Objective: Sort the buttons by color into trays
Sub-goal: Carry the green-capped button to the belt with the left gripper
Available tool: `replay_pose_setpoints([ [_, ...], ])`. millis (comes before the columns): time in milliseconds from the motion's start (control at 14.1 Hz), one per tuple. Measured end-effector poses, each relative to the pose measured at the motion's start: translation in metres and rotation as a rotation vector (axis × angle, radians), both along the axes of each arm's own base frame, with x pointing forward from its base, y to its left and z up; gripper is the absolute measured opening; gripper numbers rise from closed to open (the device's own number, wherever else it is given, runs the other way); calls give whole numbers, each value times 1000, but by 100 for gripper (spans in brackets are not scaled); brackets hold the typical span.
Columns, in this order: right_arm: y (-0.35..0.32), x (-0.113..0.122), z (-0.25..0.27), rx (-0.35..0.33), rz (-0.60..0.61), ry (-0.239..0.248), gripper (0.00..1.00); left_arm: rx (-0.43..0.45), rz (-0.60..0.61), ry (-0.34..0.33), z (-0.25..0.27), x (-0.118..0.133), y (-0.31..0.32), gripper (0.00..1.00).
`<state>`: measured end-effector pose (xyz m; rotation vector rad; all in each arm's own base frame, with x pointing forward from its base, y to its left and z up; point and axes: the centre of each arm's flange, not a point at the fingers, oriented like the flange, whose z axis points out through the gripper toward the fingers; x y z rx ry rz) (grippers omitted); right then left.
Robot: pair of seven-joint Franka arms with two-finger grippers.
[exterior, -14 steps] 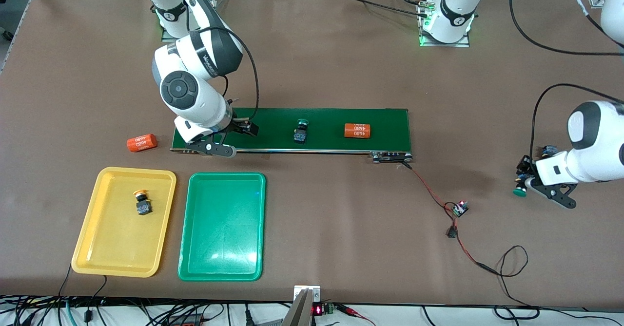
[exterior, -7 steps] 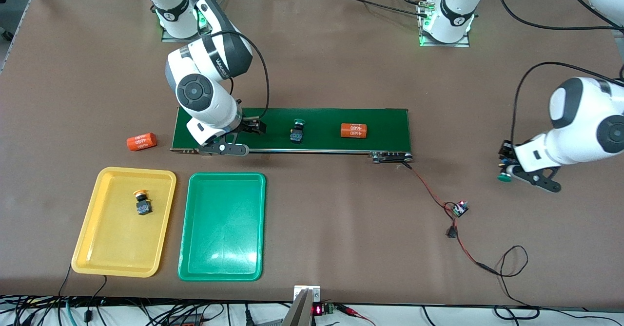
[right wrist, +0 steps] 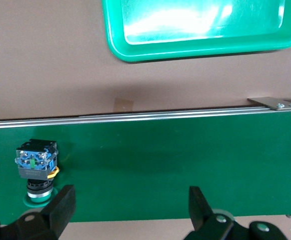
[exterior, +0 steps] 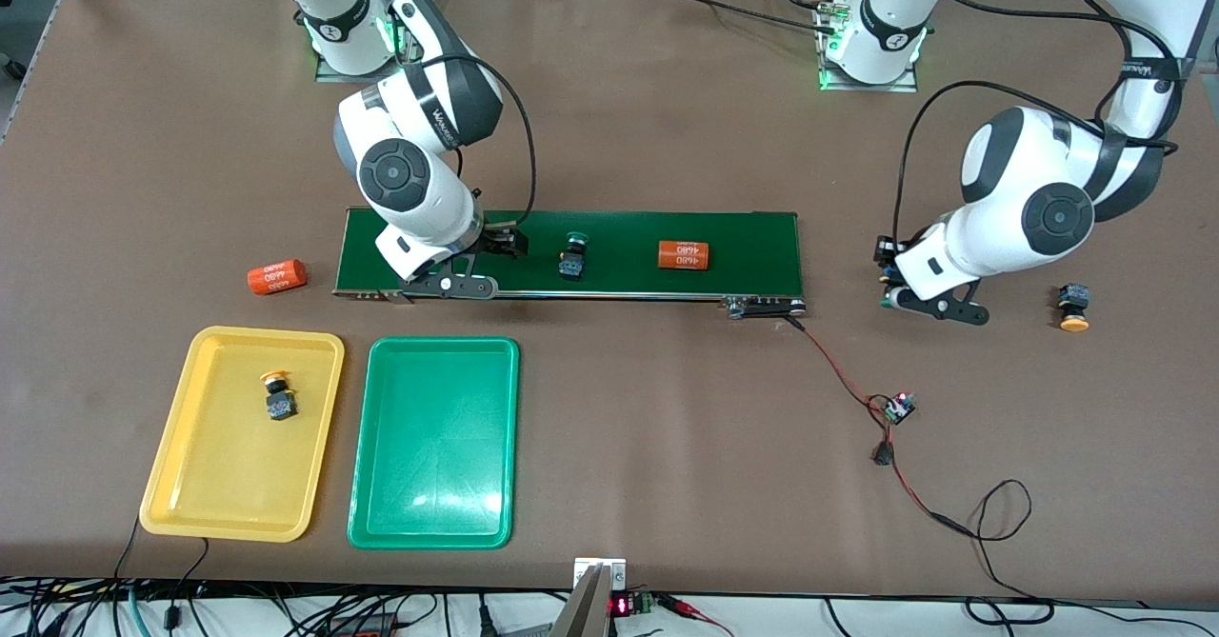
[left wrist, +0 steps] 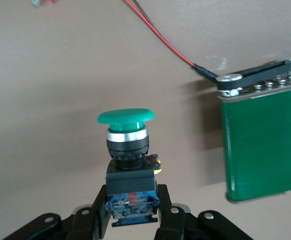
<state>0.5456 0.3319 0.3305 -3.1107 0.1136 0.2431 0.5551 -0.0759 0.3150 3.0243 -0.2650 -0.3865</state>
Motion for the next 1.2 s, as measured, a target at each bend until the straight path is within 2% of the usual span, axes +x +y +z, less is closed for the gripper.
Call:
replay_pose_setpoints([
  [212,0,0,-1,0,0,1,100,-59,56,-7,-5,-3,-18,41],
  [495,7,-2,-7,-1,10,0,100,-63,98,-49,-21,-17,-60,41],
  [919,20,-7,-16,27,31,-59,100,-84,88,-38,-24,-35,-113,41],
  [1202,12,-16,-22,63,78,-132,100,-78,62,-48,-30,-50,-128,41],
])
